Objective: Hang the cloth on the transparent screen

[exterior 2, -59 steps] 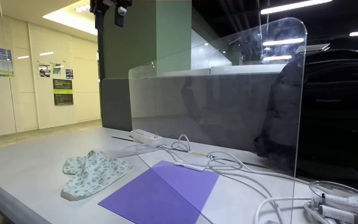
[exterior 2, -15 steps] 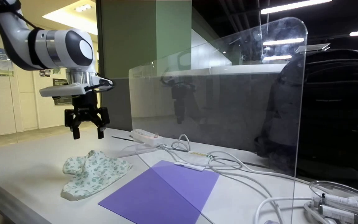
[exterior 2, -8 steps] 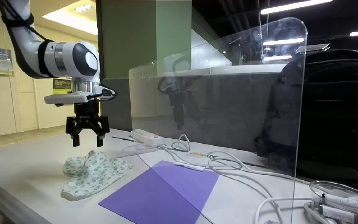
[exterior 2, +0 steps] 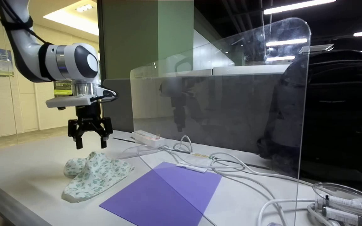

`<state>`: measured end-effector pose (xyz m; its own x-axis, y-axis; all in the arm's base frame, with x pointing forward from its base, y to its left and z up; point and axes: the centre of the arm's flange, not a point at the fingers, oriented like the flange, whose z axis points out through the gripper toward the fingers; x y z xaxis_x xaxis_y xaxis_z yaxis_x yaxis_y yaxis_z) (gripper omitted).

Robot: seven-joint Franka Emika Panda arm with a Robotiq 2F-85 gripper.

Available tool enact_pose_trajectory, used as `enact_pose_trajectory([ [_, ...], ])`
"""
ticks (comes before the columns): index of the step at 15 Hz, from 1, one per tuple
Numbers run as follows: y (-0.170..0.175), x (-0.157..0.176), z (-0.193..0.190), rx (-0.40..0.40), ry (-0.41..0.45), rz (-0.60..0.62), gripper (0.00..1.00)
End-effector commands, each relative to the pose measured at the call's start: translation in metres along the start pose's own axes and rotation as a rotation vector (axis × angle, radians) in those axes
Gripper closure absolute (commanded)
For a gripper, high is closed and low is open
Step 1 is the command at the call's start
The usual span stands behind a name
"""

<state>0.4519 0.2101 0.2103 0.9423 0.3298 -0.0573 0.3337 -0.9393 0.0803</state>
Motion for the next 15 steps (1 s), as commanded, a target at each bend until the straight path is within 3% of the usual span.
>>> enact_pose_trajectory([
  [1,-0.008,0.004,0.017,-0.037,0.06,-0.014,0.0],
  [7,-0.024,0.004,0.038,0.003,0.093,-0.048,0.0],
  [8,-0.027,0.002,0.039,0.013,0.096,-0.053,0.25],
  [9,-0.029,0.001,0.04,0.016,0.101,-0.055,0.26],
  [15,-0.027,-0.002,0.046,0.006,0.105,-0.049,0.69],
])
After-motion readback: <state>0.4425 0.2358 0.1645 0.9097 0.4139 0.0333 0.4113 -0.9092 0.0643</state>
